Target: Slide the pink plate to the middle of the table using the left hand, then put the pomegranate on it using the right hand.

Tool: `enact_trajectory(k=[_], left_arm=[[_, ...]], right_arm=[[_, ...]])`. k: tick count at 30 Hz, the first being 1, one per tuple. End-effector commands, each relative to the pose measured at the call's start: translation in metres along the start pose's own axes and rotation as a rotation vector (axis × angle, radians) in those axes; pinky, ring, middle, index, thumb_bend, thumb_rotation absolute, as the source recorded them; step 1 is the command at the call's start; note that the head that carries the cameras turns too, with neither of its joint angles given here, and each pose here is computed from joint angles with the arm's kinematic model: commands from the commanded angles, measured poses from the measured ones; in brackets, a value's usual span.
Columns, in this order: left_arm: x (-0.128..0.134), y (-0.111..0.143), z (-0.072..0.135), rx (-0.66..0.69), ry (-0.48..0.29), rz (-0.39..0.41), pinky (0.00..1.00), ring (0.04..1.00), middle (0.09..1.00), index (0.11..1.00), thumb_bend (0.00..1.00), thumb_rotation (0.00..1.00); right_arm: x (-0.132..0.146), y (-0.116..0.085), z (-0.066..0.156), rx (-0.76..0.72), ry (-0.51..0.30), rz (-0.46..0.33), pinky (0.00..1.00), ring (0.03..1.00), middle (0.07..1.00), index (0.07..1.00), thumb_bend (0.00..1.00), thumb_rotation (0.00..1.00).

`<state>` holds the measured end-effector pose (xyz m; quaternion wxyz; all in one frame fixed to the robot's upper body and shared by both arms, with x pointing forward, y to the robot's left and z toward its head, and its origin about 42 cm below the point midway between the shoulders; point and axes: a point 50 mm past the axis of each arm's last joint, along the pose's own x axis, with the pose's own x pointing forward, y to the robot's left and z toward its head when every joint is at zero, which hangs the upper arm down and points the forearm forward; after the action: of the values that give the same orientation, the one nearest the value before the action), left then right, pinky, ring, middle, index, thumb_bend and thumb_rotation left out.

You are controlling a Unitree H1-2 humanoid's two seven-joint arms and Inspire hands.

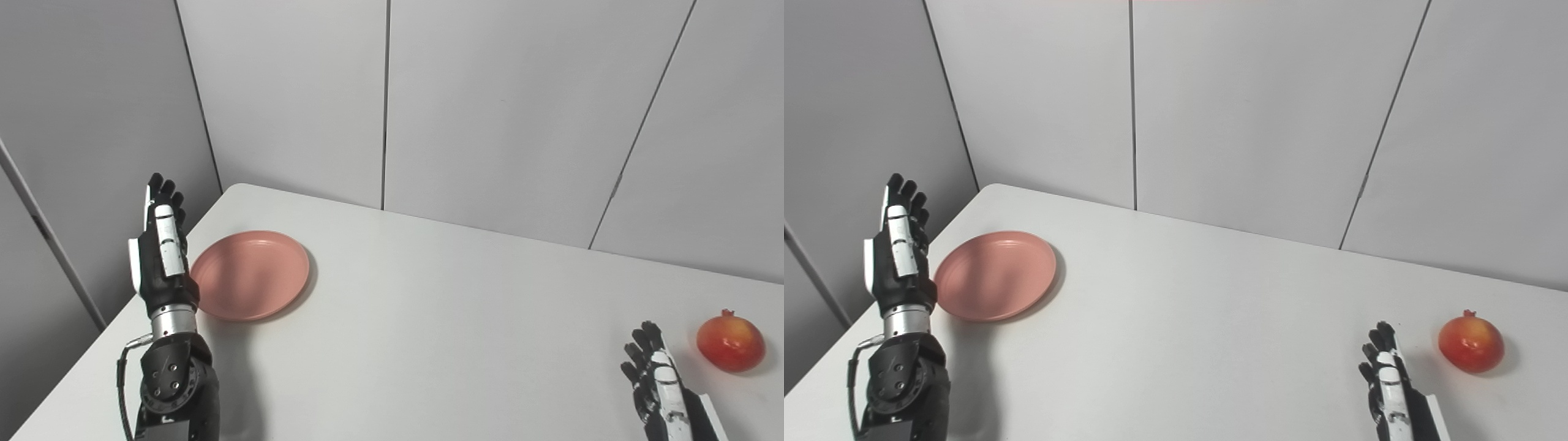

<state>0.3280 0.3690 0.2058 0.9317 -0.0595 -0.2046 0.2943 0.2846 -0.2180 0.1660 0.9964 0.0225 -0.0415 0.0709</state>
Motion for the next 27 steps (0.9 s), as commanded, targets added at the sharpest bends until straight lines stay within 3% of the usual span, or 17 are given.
enact_trajectory(k=[1,15,27], left_arm=[[0.009,0.002,0.012,0.000,-0.059,0.002,0.98,0.957,0.958,0.932,0.46,1.00],[0.012,0.022,0.005,-0.035,-0.052,0.048,0.94,0.937,0.940,0.916,0.45,1.00],[0.018,0.044,-0.015,-0.078,0.000,0.075,0.92,0.923,0.924,0.904,0.44,1.00]], right_arm=[[0.003,-0.002,0.015,-0.011,-0.067,-0.001,1.00,1.000,1.000,1.000,0.08,1.00],[0.004,-0.004,0.015,-0.013,-0.068,0.001,1.00,1.000,1.000,1.000,0.08,1.00],[0.003,-0.005,0.017,-0.010,-0.068,-0.001,1.00,1.000,1.000,1.000,0.07,1.00]])
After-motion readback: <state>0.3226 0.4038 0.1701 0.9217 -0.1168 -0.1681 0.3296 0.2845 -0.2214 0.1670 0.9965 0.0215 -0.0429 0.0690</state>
